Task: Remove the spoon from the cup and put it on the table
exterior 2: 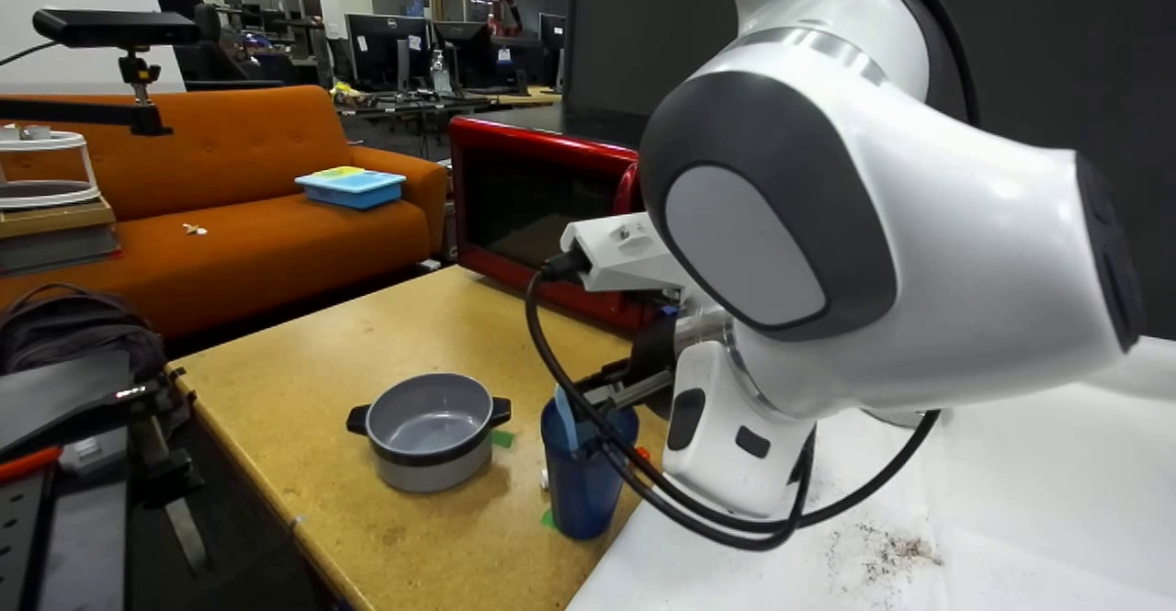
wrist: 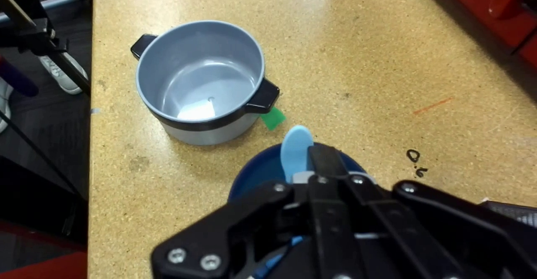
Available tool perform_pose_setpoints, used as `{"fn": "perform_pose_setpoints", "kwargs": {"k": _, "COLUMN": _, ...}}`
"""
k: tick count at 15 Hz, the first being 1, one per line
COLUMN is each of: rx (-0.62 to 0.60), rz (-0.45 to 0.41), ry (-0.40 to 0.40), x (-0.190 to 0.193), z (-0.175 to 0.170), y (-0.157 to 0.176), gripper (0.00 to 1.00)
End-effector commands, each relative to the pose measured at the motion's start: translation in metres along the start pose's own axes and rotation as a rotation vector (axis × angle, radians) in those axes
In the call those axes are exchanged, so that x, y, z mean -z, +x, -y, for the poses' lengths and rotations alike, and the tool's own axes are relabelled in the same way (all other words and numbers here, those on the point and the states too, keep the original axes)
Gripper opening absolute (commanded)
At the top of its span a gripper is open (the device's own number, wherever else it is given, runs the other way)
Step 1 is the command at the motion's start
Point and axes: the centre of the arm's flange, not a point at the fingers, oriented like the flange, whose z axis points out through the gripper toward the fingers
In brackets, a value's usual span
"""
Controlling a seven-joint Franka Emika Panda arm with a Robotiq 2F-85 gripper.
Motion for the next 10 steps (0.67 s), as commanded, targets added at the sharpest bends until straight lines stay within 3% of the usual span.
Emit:
{"fn": "perform_pose_setpoints", "kwargs": {"k": 1, "rx": -0.021, "rz": 0.035, "ry": 0.004, "x": 0.009, "z": 0.008, "y": 0.002, "gripper": 0.00}}
{"fn": "perform_pose_setpoints", "kwargs": {"k": 2, "rx": -0.021, "rz": 0.036, "ry": 0.002, "x": 0.010, "z": 0.008, "y": 0.001, "gripper": 0.26}}
{"fn": "perform_pose_setpoints", "kwargs": {"k": 4, "rx": -0.019, "rz": 0.041, "ry": -0.001, "x": 0.011, "z": 0.008, "y": -0.001, "gripper": 0.33}}
{"fn": "perform_pose_setpoints", "kwargs": {"k": 8, "rx": -0.018, "rz": 0.053, "ry": -0.012, "x": 0.008, "z": 0.001, "y": -0.003, "gripper": 0.60}}
{"fn": "perform_pose_setpoints", "kwargs": {"k": 10, "rx": -0.019, "rz": 0.059, "ry": -0.015, "x": 0.007, "z": -0.003, "y": -0.004, "gripper": 0.57}}
